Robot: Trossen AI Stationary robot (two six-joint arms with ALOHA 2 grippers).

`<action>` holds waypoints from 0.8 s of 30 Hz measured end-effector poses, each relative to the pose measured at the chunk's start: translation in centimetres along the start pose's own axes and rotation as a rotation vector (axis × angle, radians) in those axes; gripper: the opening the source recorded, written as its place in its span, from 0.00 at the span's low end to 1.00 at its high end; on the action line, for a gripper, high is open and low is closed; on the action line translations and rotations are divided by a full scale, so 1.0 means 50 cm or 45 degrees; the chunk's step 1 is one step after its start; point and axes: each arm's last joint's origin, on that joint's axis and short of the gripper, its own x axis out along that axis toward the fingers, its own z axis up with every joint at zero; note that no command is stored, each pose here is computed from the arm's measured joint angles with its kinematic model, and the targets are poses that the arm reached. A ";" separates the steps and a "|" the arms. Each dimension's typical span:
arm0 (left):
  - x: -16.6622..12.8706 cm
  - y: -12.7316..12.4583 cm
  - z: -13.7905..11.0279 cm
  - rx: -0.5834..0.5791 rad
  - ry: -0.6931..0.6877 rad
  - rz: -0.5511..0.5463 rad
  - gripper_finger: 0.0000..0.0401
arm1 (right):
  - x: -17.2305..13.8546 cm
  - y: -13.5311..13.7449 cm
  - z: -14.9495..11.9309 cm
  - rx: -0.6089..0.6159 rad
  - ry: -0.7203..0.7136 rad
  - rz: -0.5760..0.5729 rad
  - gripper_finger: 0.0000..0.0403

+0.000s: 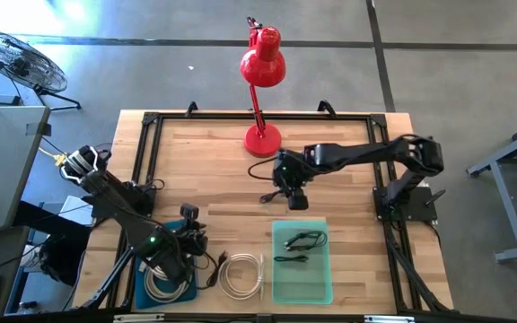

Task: Pick & Place USB Port
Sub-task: Put the black USB cable into the green bin

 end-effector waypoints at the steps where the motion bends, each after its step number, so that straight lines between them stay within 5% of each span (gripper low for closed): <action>1: 0.003 -0.001 -0.003 0.000 0.004 0.002 0.22 | 0.008 -0.003 -0.002 0.005 0.016 0.002 0.45; 19: 0.007 -0.001 -0.006 0.004 -0.013 0.053 0.22 | 0.149 -0.029 -0.031 -0.001 0.241 0.006 0.45; 24: 0.007 -0.001 -0.006 0.002 -0.014 0.051 0.22 | 0.155 -0.030 -0.030 -0.002 0.239 -0.012 0.36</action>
